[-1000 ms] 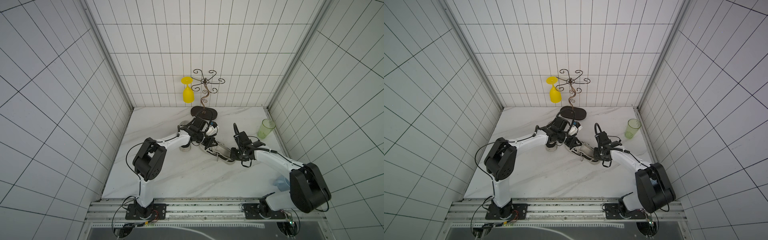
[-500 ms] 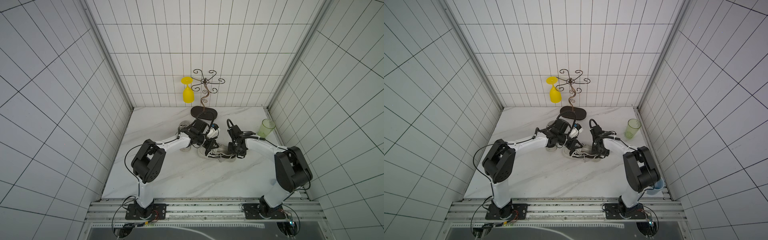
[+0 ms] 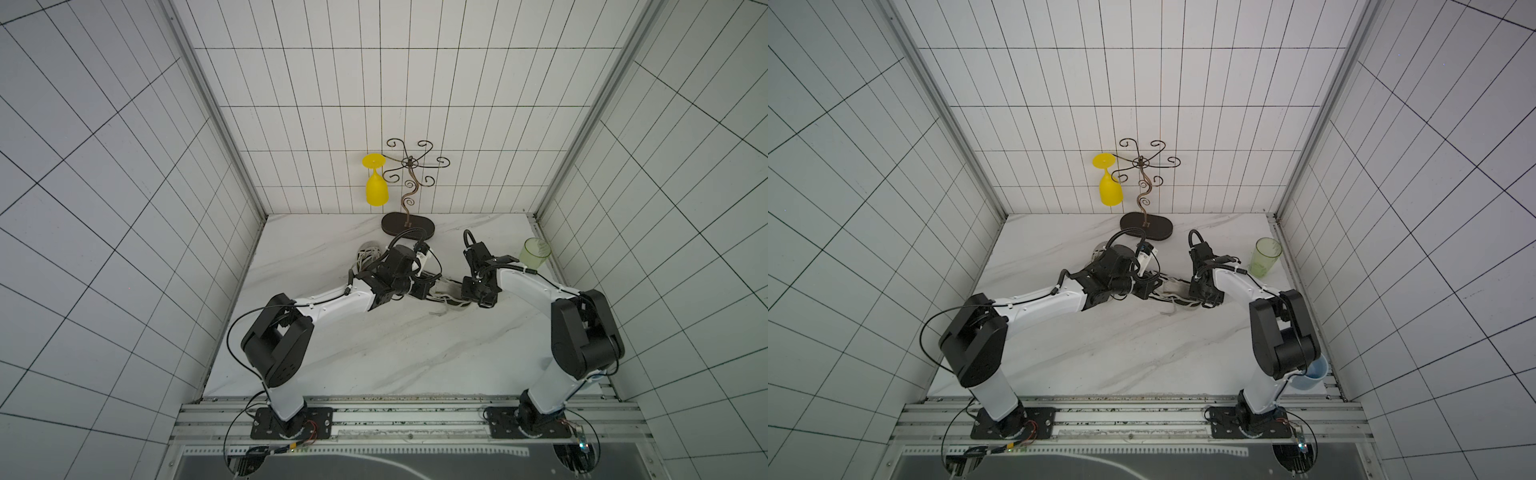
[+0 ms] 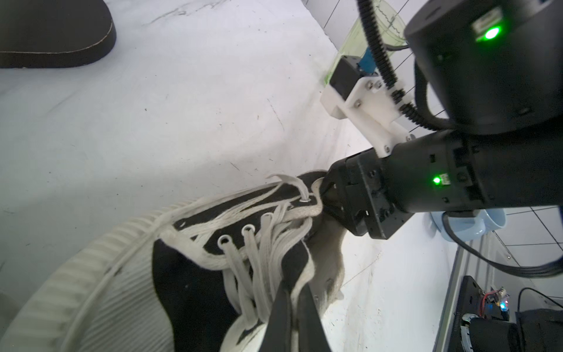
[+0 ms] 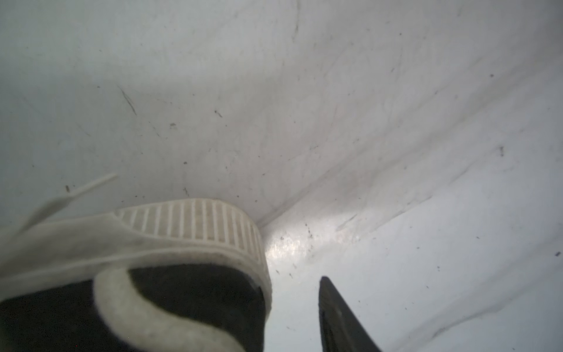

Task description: Insert the insole into the shoe

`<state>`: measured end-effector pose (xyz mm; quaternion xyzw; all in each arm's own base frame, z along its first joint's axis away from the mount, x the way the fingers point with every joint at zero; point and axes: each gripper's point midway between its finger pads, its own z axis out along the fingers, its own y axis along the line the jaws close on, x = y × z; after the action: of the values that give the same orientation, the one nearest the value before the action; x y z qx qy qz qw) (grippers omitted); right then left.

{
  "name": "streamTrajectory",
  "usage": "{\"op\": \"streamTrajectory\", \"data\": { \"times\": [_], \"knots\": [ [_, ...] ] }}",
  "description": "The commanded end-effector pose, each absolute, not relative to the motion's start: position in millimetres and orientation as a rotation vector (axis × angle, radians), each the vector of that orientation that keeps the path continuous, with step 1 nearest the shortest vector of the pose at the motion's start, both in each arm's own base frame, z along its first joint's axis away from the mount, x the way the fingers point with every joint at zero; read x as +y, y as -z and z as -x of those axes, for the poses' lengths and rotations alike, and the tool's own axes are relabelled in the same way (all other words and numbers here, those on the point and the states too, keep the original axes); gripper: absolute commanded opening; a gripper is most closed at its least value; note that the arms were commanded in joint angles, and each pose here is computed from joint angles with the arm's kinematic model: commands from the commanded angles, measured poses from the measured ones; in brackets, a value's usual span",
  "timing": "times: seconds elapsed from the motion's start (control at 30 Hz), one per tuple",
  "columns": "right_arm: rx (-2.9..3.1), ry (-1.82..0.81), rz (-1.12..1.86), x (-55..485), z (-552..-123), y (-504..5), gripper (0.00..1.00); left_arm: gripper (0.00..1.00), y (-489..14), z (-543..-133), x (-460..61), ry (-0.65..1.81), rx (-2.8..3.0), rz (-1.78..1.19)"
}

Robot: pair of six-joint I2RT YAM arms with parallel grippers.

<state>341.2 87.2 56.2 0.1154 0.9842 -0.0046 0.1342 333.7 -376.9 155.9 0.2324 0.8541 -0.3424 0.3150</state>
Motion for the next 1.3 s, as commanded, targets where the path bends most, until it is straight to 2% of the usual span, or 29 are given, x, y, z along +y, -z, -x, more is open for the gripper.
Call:
{"op": "streamTrajectory", "data": {
  "times": [0.0, 0.07, 0.17, 0.33, 0.5, 0.63, 0.87, 1.03, 1.17, 1.27],
  "knots": [
    [2.885, 0.213, -0.363, 57, -332, -44, 0.42, 0.00, -164, -357, -374, 0.824, 2.226, -0.546],
    [2.904, 0.199, -0.348, 66, -327, -36, 0.38, 0.00, -157, -359, -378, 0.813, 2.244, -0.553],
    [2.920, 0.123, -0.322, 91, -317, -31, 0.39, 0.00, -148, -364, -382, 0.805, 2.261, -0.559],
    [2.899, -0.147, -0.335, 141, -319, -50, 0.61, 0.00, -139, -370, -388, 0.775, 2.269, -0.611],
    [2.782, -0.246, -0.221, 156, -343, -87, 0.73, 0.00, -133, -364, -395, 0.806, 2.249, -0.726],
    [2.766, -0.308, -0.073, 168, -351, -77, 0.81, 0.00, -143, -354, -403, 0.903, 2.193, -0.794],
    [2.775, -0.391, -0.165, 177, -357, -46, 0.82, 0.00, -152, -336, -412, 1.030, 2.143, -0.875],
    [2.870, -0.397, -0.272, 175, -335, -22, 0.72, 0.00, -145, -361, -398, 0.861, 2.195, -0.782],
    [2.873, -0.440, -0.264, 174, -320, -39, 0.77, 0.00, -136, -384, -387, 0.690, 2.240, -0.761],
    [2.835, -0.459, -0.237, 170, -320, -64, 0.81, 0.00, -131, -386, -383, 0.648, 2.234, -0.813]
  ]
}}
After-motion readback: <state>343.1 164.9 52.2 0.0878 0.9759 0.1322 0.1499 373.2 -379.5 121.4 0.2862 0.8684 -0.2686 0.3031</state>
